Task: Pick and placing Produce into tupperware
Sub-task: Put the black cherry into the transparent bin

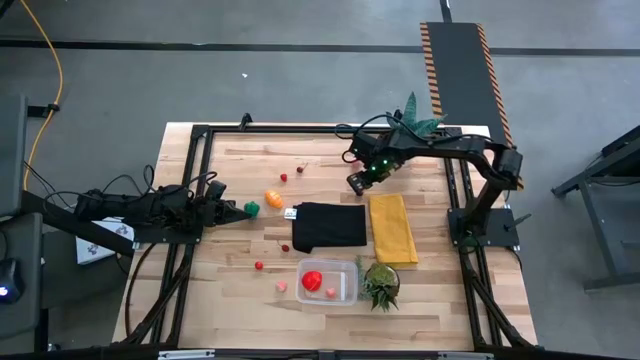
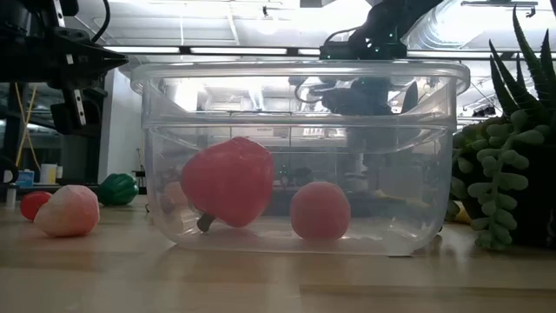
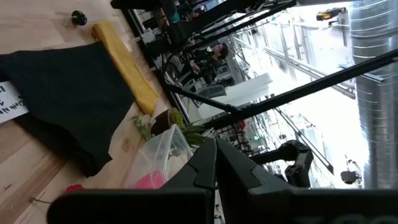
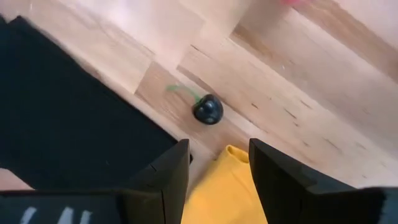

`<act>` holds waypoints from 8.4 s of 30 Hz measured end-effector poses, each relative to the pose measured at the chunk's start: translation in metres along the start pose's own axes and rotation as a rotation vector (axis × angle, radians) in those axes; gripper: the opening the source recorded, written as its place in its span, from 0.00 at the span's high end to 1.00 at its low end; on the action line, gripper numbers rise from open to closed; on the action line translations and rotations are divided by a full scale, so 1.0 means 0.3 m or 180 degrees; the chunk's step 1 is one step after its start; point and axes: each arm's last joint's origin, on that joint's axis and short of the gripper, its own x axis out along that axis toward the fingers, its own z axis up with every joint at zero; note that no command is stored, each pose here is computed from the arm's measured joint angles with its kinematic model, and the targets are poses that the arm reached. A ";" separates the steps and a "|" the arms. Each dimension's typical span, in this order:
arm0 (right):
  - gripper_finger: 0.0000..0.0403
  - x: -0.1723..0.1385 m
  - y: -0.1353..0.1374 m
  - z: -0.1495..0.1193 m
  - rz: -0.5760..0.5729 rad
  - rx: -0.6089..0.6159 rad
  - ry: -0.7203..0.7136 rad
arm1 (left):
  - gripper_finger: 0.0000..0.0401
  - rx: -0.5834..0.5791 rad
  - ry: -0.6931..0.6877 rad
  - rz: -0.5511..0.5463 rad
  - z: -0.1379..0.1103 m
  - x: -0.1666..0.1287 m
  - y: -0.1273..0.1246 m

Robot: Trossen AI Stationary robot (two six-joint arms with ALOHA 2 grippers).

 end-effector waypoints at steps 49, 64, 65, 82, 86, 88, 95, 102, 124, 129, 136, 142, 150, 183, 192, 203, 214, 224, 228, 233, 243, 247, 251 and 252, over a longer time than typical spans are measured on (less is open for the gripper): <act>0.61 0.105 0.041 -0.006 -0.0133 -0.3107 0.0181 | 1.00 0.0046 0.0240 -0.0164 -0.006 0.000 -0.008; 0.61 0.126 0.046 0.008 -0.0124 -0.3130 0.0101 | 1.00 0.0025 0.0231 -0.0160 -0.005 -0.001 -0.009; 0.61 0.130 0.047 0.009 -0.0123 -0.3129 0.0101 | 1.00 0.0027 0.0231 -0.0160 -0.005 0.000 -0.009; 0.61 0.182 0.046 0.017 -0.0136 -0.3045 0.0177 | 1.00 0.0024 0.0232 -0.0157 -0.006 0.000 -0.008; 0.61 0.182 0.049 0.023 -0.0127 -0.3049 0.0107 | 1.00 0.0023 0.0231 -0.0159 -0.005 0.000 -0.008; 0.61 0.182 0.051 0.026 -0.0123 -0.3034 0.0079 | 1.00 0.0023 0.0232 -0.0158 -0.006 0.000 -0.008; 0.61 0.182 0.048 0.026 -0.0126 -0.3035 0.0091 | 1.00 0.0023 0.0232 -0.0159 -0.005 0.000 -0.008; 0.61 0.179 0.031 0.038 -0.0137 -0.2960 0.0082 | 1.00 0.0023 0.0232 -0.0159 -0.005 0.000 -0.009; 0.61 0.212 0.017 0.036 -0.0140 -0.2955 0.0252 | 1.00 0.0017 0.0232 -0.0159 -0.005 -0.001 -0.009; 0.61 0.213 0.018 0.037 -0.0133 -0.2956 0.0244 | 1.00 0.0018 0.0233 -0.0157 -0.006 0.000 -0.008; 0.63 0.213 0.024 0.042 -0.0061 -0.2929 0.0180 | 1.00 0.0022 0.0232 -0.0159 -0.005 0.000 -0.009; 0.65 0.213 0.025 0.043 -0.0048 -0.2894 0.0162 | 1.00 0.0022 0.0233 -0.0158 -0.006 0.000 -0.008; 0.65 0.229 0.021 0.041 -0.0053 -0.2884 0.0237 | 1.00 0.0021 0.0234 -0.0158 -0.006 0.000 -0.008; 0.68 0.243 0.026 0.045 -0.0040 -0.2882 0.0206 | 1.00 0.0019 0.0251 -0.0169 -0.006 -0.001 -0.009; 0.77 0.243 0.026 0.045 -0.0039 -0.2882 0.0202 | 1.00 0.0019 0.0252 -0.0169 -0.006 0.000 -0.009; 0.76 0.224 0.030 0.051 -0.0051 -0.2762 0.0175 | 1.00 0.0019 0.0251 -0.0170 -0.006 -0.001 -0.009; 0.76 0.058 0.114 0.137 -0.0001 -0.2743 -0.0040 | 1.00 0.0022 0.0251 -0.0170 -0.006 0.000 -0.009; 0.76 -0.056 0.157 0.158 0.0215 -0.2536 -0.0007 | 1.00 0.0048 0.0250 -0.0171 -0.006 0.000 -0.009; 0.76 -0.072 0.176 0.130 0.0203 -0.2522 0.0176 | 1.00 0.0048 0.0250 -0.0172 -0.006 0.000 -0.009; 0.76 -0.083 0.226 0.079 0.0201 -0.2684 0.0349 | 1.00 0.0048 0.0250 -0.0172 -0.006 0.000 -0.009; 0.76 -0.194 0.352 0.024 0.0313 -0.2948 0.0188 | 1.00 0.0048 0.0246 -0.0170 -0.006 -0.001 -0.009; 0.76 -0.277 0.388 0.014 0.0371 -0.3012 0.0058 | 1.00 0.0048 0.0229 -0.0162 -0.005 0.000 -0.009; 0.76 -0.357 0.416 0.002 0.0435 -0.3006 -0.0079 | 1.00 0.0047 0.0229 -0.0160 -0.005 0.000 -0.008; 0.76 -0.375 0.422 -0.002 0.0452 -0.3018 -0.0111 | 1.00 0.0046 0.0231 -0.0160 -0.006 0.000 -0.008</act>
